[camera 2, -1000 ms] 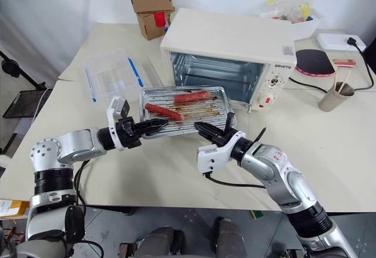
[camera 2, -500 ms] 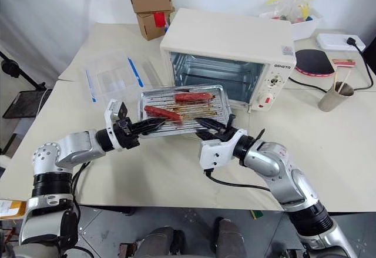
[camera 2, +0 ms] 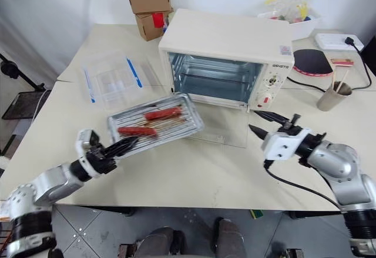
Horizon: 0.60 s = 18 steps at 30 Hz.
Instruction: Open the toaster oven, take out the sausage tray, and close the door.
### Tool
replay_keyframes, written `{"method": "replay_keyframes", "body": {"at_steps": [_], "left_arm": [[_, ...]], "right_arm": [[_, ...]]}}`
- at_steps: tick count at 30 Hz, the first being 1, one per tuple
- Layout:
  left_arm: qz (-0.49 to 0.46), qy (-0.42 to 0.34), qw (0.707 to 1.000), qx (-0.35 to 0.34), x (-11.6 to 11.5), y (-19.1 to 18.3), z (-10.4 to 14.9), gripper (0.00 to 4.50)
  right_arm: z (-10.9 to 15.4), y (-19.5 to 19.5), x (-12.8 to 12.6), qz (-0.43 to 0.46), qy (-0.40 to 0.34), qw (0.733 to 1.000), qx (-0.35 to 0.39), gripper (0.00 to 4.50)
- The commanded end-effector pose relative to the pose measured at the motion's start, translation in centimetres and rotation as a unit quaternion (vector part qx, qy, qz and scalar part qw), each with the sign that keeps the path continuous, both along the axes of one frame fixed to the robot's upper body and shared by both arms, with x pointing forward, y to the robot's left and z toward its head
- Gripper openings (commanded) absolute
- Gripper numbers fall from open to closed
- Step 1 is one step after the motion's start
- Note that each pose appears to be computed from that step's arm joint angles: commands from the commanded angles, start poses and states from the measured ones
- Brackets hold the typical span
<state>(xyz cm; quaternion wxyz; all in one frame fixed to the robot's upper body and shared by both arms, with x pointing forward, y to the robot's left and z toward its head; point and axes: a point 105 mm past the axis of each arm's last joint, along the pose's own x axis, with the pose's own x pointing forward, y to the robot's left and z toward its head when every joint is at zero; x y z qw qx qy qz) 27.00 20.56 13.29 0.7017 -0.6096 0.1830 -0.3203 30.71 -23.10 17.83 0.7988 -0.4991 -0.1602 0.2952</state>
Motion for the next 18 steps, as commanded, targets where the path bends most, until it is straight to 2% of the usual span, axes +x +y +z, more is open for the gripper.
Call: {"method": "replay_keyframes", "body": {"at_steps": [1,2,6,8,9,14,18], "left_arm": [[0.067,-0.038,0.997,-0.011,-0.8,1.8,1.4,0.00],[0.086,-0.041,0.995,-0.017,-1.0,2.2,1.4,0.00],[0.141,-0.046,0.988,-0.031,-1.7,3.0,1.3,0.00],[0.172,-0.041,0.984,-0.040,-2.3,3.5,1.0,0.00],[0.188,-0.038,0.980,-0.046,-2.4,3.7,0.9,0.00],[0.231,-0.037,0.970,-0.066,-2.8,4.2,0.8,0.00],[0.230,-0.039,0.970,-0.069,-3.0,3.9,0.8,0.00]], "right_arm": [[0.2,-1.8,0.6,-0.011,0.044,0.995,0.092,0.38],[-0.7,-2.1,0.6,-0.008,0.069,0.993,0.099,0.08],[-3.8,-1.8,0.3,0.022,0.176,0.972,0.150,0.01],[-4.8,-1.5,0.9,0.021,0.235,0.943,0.235,0.01],[-5.3,-1.0,1.0,0.031,0.262,0.931,0.251,0.01],[-7.1,0.8,0.5,0.072,0.339,0.906,0.242,0.01],[-6.5,2.7,0.8,0.114,0.350,0.895,0.251,0.01]]}}
